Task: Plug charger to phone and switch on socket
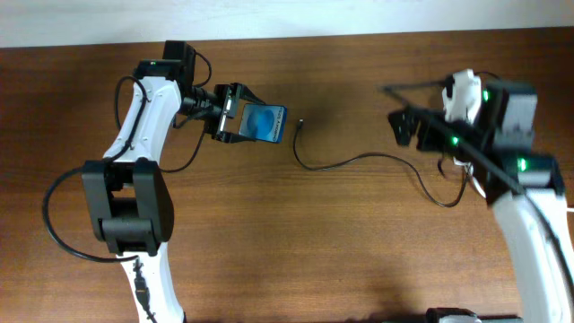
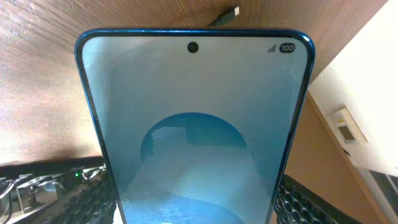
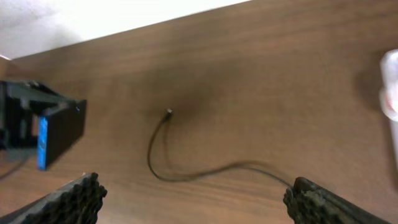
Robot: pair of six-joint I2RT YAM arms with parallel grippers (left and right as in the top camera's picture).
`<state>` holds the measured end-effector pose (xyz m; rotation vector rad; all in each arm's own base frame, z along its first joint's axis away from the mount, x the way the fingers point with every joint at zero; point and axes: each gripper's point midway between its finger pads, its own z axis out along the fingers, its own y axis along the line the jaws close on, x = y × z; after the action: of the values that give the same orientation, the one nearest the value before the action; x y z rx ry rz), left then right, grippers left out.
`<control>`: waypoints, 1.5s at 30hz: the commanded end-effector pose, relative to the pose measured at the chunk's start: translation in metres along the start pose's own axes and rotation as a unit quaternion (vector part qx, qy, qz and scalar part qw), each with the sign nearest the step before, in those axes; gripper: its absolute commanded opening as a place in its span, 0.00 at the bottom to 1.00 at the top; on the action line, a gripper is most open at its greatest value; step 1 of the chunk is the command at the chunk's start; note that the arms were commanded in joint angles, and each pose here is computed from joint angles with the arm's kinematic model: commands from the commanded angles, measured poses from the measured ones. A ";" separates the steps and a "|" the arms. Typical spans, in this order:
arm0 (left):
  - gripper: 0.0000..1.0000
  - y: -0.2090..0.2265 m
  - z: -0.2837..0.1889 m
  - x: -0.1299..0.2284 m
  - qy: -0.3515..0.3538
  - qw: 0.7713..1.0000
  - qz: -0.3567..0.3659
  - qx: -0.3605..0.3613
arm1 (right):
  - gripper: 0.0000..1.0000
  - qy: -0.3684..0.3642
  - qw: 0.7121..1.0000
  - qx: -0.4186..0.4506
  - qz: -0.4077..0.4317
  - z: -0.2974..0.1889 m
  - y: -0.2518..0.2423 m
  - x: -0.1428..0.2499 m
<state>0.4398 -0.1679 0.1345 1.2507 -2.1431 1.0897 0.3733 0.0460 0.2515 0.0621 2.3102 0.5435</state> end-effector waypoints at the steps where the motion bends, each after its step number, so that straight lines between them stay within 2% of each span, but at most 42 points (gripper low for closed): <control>1: 0.00 -0.007 -0.008 0.001 -0.007 1.000 0.002 0.010 | 0.98 0.012 0.999 -0.046 0.001 0.021 0.012 -0.020; 5: 0.00 -0.010 -0.012 -0.004 -0.012 1.000 0.006 0.019 | 0.98 0.021 0.995 -0.073 0.058 0.058 0.006 -0.024; 8: 0.00 -0.009 -0.023 -0.024 -0.052 0.998 0.004 0.021 | 0.99 0.023 0.986 -0.116 0.113 0.087 0.010 -0.031; 9: 0.00 -0.008 -0.028 -0.032 -0.066 0.998 -0.004 0.021 | 0.94 0.034 0.982 -0.119 0.143 0.102 0.010 -0.027; 13: 0.00 -0.003 -0.043 -0.052 -0.099 0.995 -0.018 0.024 | 0.93 0.086 0.968 -0.120 0.203 0.144 0.018 0.001; 20: 0.00 0.002 -0.064 -0.073 -0.126 0.991 -0.036 0.033 | 0.86 0.168 0.954 -0.101 0.228 0.202 0.038 0.062; 23: 0.00 0.002 -0.064 -0.073 -0.127 0.991 -0.036 0.033 | 0.63 0.182 0.953 -0.101 0.220 0.219 0.044 0.078; 28: 0.00 0.002 -0.064 -0.073 -0.126 0.991 -0.036 0.033 | 0.52 0.200 0.949 -0.102 0.221 0.247 0.058 0.104; 35: 0.00 0.006 -0.063 -0.072 -0.123 0.991 -0.043 0.027 | 0.52 0.200 0.950 -0.117 0.211 0.278 0.073 0.126; 45: 0.00 0.006 -0.063 -0.072 -0.123 0.991 -0.043 0.027 | 0.52 0.209 0.948 -0.080 0.225 0.301 0.069 0.156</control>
<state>0.4650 -0.0769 0.1096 1.5614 -2.2260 0.9699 0.4647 0.2519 0.0180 0.3744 2.6075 1.1367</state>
